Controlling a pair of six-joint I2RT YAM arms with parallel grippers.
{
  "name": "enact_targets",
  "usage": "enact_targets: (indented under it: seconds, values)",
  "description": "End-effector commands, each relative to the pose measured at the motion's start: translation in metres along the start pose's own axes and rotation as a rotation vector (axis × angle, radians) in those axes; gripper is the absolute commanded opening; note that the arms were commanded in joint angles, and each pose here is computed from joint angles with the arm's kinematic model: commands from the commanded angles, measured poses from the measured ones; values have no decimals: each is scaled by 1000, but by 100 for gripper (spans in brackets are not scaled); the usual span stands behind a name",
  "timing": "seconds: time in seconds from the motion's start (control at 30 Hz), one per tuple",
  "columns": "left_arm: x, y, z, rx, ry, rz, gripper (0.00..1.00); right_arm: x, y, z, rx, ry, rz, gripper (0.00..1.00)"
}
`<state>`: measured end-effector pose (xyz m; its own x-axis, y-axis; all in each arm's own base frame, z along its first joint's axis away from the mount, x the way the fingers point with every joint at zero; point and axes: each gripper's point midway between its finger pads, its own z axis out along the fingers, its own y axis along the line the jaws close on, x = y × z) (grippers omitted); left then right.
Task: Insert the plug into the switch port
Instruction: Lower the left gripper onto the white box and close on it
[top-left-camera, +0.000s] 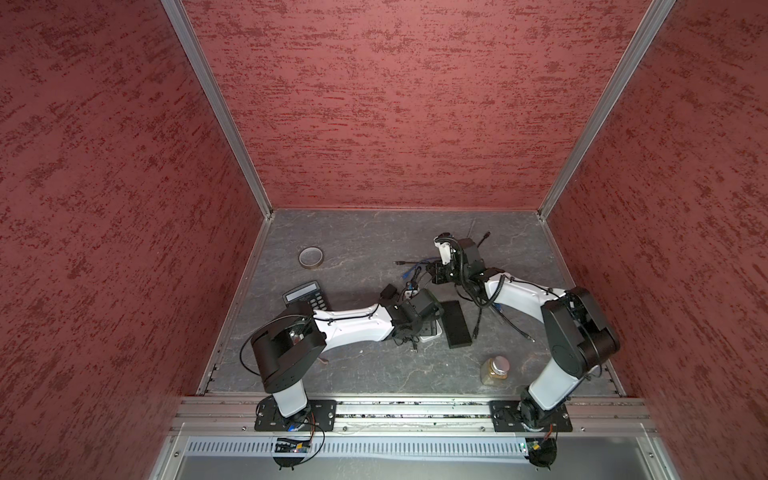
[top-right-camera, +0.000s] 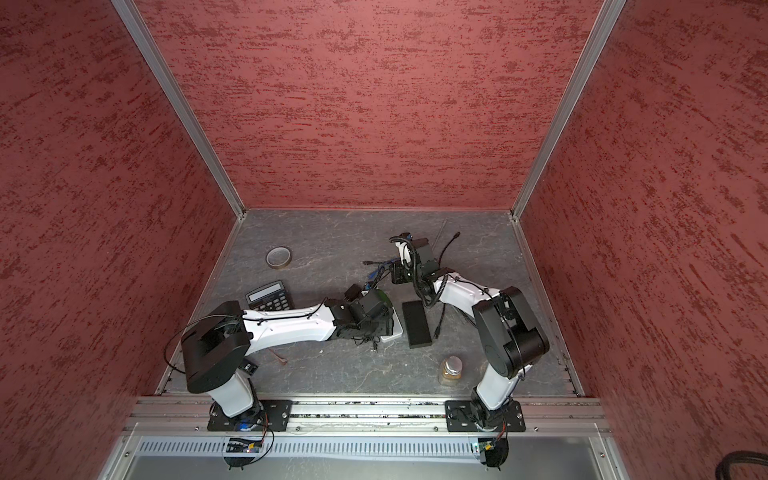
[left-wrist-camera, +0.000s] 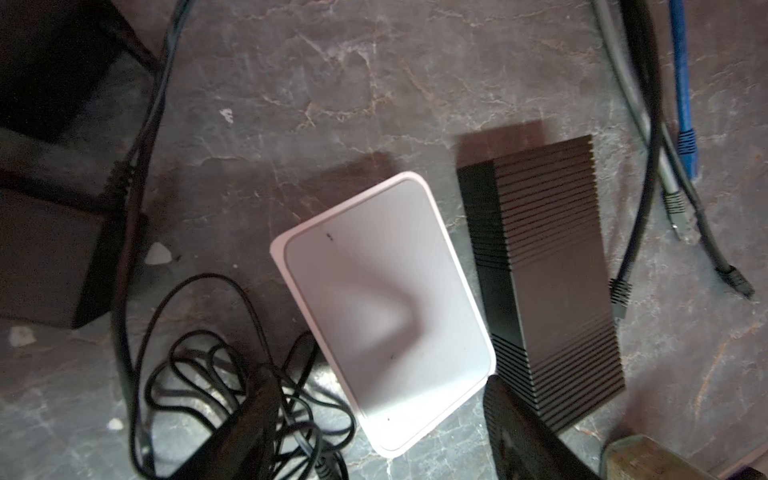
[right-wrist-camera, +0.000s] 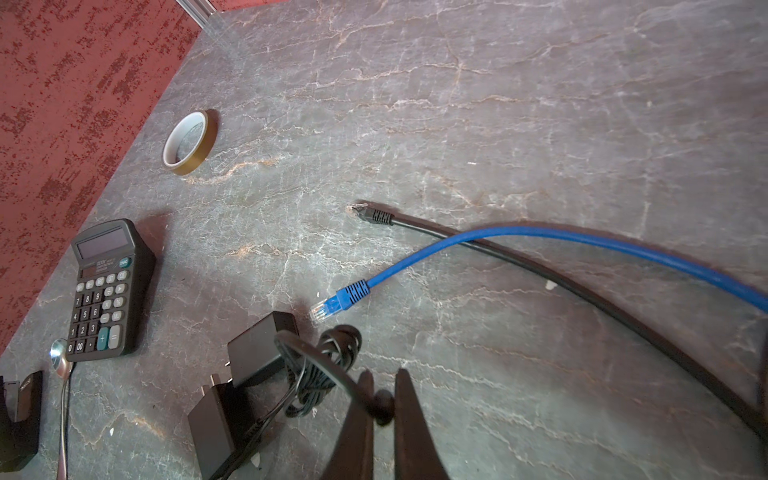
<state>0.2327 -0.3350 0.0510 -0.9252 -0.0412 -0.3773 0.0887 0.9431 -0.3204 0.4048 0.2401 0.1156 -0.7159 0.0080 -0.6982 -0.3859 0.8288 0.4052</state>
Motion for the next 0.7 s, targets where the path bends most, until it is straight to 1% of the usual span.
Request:
enact_targets:
  seconds: [0.0,0.1,0.3,0.57,0.67]
  values:
    - [4,-3,6,-8,30,-4,78,-13,-1,-11,16,-54,-15,6]
    - [0,-10,5,6,22,1,78,-11,-2,-11,18,-52,-16,6]
    - [-6,-14,9,-14,26,9,79,-9,-2,-9,13,-47,-17,6]
    - [-6,2,22,-135,79,15,79,-8,-3,-9,15,-47,-22,6]
    - [-4,4,27,-154,94,13,79,-8,-3,-9,12,-50,-23,6]
